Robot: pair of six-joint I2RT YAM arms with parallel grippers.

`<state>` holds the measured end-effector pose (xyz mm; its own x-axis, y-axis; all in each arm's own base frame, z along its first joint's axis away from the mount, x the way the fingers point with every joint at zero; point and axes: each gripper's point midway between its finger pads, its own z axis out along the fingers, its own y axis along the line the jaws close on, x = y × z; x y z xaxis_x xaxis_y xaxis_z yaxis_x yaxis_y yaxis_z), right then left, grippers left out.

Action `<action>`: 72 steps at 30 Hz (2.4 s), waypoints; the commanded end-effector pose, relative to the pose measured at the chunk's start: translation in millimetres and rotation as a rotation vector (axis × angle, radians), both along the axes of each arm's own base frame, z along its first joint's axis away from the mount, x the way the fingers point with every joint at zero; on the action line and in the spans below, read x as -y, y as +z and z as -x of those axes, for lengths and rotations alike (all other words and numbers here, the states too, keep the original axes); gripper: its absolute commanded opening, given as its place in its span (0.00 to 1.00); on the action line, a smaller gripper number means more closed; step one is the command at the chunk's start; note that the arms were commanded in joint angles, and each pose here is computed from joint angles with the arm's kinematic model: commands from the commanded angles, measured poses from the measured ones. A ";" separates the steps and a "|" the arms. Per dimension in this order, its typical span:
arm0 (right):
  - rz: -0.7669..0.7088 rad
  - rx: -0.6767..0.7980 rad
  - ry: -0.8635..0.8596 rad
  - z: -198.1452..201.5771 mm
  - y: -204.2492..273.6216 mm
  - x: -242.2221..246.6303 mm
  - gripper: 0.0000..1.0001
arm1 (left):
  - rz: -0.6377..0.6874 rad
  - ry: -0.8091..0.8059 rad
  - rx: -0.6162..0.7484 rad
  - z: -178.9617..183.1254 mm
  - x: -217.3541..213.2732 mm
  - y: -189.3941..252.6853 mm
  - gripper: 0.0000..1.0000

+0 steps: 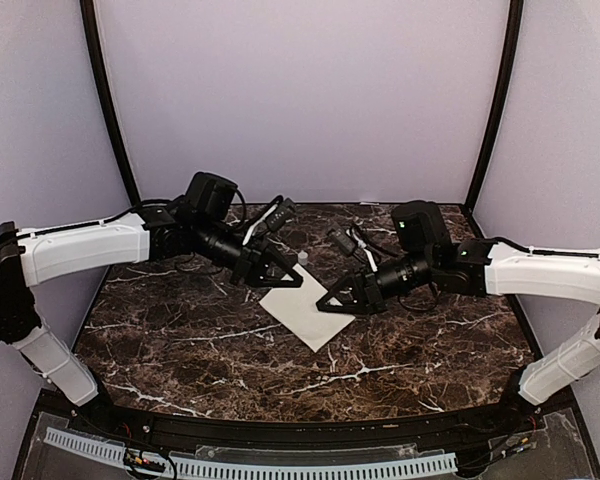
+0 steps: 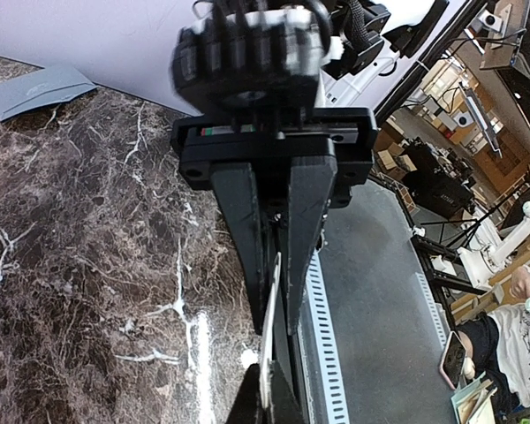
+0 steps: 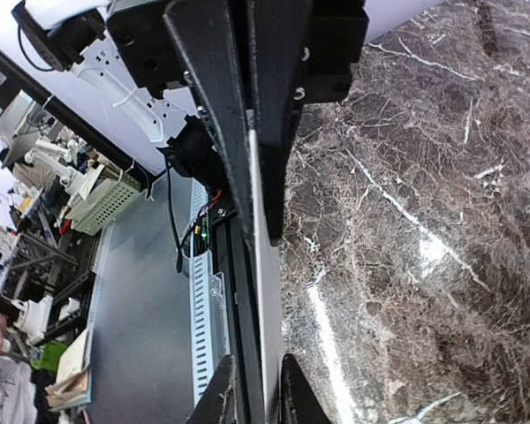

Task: Place the letter into the envelope and seal it

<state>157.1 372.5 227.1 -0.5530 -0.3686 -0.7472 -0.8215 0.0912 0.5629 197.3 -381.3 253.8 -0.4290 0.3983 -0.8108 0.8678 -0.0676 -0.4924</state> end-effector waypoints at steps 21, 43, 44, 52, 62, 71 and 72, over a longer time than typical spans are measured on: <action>-0.002 -0.007 -0.058 3.8 -2.5 12.0 0.00 | 0.022 0.020 0.081 -6.9 -15.3 26.3 0.00; -0.412 0.221 -0.297 -27.0 106.2 22.5 0.00 | 0.386 0.506 0.020 -42.5 -51.9 96.4 0.95; -0.423 0.220 -0.286 -25.8 107.9 20.8 0.00 | 0.399 0.475 0.014 -36.0 -47.7 98.4 0.95; -0.486 0.190 -0.202 -16.4 113.0 11.7 0.00 | 0.357 0.393 -0.050 -22.3 -26.7 82.9 0.97; -0.494 0.186 -0.192 -13.6 113.7 12.5 0.00 | 0.452 0.289 -0.090 -7.4 -22.7 99.7 0.59; -0.500 0.180 -0.247 -21.9 112.4 14.8 0.00 | 0.478 0.255 -0.120 -0.7 -23.9 103.4 0.11; -0.498 0.179 -0.254 -22.9 111.9 14.6 0.00 | 0.477 0.255 -0.120 -0.8 -23.7 103.3 0.07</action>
